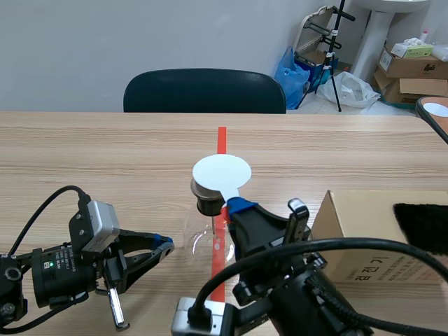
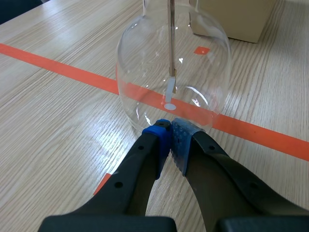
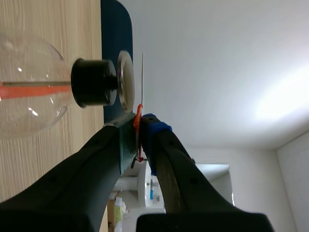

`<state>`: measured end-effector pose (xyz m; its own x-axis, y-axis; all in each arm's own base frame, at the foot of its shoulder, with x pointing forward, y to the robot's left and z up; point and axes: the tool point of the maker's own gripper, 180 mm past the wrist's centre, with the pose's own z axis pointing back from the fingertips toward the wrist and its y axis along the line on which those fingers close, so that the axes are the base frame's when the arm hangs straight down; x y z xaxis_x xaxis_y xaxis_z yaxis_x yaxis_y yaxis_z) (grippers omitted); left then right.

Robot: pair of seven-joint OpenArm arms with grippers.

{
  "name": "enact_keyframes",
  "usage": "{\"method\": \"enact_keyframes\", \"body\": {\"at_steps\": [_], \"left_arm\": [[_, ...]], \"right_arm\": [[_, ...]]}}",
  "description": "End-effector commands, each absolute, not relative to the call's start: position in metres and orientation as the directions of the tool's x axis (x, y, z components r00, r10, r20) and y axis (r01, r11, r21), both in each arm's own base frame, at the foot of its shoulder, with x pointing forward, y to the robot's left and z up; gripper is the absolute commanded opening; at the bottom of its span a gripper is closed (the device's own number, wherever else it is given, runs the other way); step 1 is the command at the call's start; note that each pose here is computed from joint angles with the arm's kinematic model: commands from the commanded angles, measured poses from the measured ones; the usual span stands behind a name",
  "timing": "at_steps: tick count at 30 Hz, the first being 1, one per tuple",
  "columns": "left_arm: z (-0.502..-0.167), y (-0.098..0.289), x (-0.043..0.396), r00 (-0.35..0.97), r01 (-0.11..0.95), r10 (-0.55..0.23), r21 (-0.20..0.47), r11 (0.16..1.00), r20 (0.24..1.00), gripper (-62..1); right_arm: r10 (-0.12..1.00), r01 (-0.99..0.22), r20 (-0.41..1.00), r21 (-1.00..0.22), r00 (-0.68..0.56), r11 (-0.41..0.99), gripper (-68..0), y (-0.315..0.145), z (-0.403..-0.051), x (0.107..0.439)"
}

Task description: Do the electroscope experiment

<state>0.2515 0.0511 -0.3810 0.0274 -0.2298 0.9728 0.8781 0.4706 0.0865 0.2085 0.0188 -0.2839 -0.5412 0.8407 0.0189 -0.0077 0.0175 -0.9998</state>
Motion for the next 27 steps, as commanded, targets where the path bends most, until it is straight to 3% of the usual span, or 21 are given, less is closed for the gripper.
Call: {"method": "enact_keyframes", "body": {"at_steps": [1,15,27], "left_arm": [[-0.375,0.050,0.254,0.017,0.875,-0.207,0.086,0.477,0.978,-57.8],[-0.375,0.050,0.254,0.017,0.875,-0.207,0.086,0.477,0.978,-57.8],[-0.375,0.050,0.254,0.017,0.875,-0.207,0.086,0.477,0.978,-57.8]], "right_arm": [[0.857,0.030,0.007,-0.999,-0.515,0.026,-66.4,0.013,-0.274,0.216],[0.981,0.030,0.019,-0.999,-0.194,0.026,-66.4,-0.045,-0.274,0.239],[0.998,0.030,0.024,-0.999,-0.052,0.026,-66.4,-0.070,-0.275,0.242]]}}
